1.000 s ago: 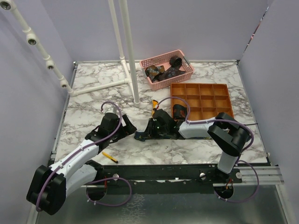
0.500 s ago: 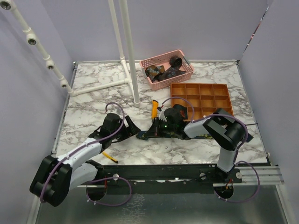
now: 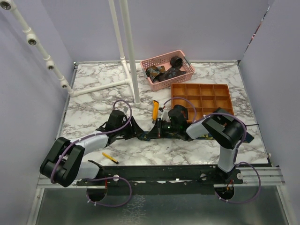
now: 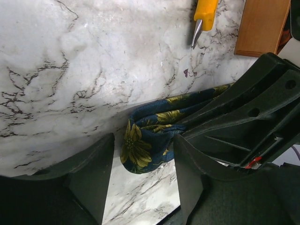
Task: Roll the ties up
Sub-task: Roll the tie at the center of the board.
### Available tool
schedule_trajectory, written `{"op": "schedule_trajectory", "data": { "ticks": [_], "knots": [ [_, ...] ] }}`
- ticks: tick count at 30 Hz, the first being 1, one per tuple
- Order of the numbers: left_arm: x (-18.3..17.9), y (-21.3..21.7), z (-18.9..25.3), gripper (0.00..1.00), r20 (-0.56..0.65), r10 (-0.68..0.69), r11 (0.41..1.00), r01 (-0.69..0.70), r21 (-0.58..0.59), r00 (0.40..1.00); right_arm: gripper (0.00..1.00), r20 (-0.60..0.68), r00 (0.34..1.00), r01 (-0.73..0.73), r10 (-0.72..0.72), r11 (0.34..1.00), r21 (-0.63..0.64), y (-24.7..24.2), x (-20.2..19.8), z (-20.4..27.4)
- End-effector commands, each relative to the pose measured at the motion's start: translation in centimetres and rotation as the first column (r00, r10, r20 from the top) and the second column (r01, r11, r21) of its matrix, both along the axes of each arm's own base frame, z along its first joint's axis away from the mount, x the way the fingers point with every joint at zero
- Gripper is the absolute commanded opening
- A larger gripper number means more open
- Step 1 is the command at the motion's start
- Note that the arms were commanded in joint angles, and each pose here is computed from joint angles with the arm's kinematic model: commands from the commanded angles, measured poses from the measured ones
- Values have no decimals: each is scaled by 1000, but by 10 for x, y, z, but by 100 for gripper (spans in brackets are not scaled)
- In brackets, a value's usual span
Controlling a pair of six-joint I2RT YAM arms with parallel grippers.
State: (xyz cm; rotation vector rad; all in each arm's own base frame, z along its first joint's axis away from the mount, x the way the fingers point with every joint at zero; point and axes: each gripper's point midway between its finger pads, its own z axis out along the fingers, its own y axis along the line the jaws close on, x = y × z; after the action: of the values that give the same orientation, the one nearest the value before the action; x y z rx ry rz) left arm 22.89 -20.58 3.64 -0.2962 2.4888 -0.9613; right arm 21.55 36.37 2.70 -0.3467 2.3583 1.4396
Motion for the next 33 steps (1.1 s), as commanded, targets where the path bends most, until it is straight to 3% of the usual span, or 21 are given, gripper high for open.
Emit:
{"op": "schedule_trajectory", "data": {
  "ticks": [1, 5, 9, 13, 17, 18, 22, 28, 31, 33],
  "knots": [
    [-8, -1, -11, 53, -42, -43, 999, 43, 8, 998, 5, 1, 999, -34, 34, 999, 3, -3, -6, -10],
    [-13, 0, -16, 40, -58, -51, 999, 51, 11, 997, 5, 1, 1000, -30, 30, 1000, 11, -3, -3, -9],
    [-17, 0, -19, 37, -75, -53, 999, 54, 8, 996, 4, -4, 1000, -24, 24, 999, 23, 0, -2, -8],
    [-19, -1, -19, 38, -83, -57, 998, 57, -2, 995, 3, -8, 1000, -16, 17, 999, 37, 2, 1, -7],
    [-21, 1, -17, 60, -90, -45, 999, 45, 1, 995, 2, -14, 1000, -10, 11, 999, 44, 3, 2, -6],
    [-21, 2, -16, 61, -86, -40, 999, 40, 6, 995, 2, -14, 1000, -9, 10, 999, 44, 3, 2, -6],
    [-22, 11, -11, 59, -66, -9, 999, 12, 41, 998, 2, -17, 1000, -10, 11, 999, 43, 3, 2, -6],
    [-24, 16, -22, 43, -93, -8, 997, 15, 79, 996, 2, -13, 1000, -18, 18, 999, 43, 2, 0, -5],
    [-22, 15, -23, 44, -92, -15, 996, 23, 90, 996, 2, -13, 1000, -27, 28, 999, 45, 3, -1, -5],
    [-18, 14, -20, 51, -77, -23, 995, 30, 91, 997, 1, -14, 999, -35, 36, 998, 47, 3, -1, -5]
  ]
}}
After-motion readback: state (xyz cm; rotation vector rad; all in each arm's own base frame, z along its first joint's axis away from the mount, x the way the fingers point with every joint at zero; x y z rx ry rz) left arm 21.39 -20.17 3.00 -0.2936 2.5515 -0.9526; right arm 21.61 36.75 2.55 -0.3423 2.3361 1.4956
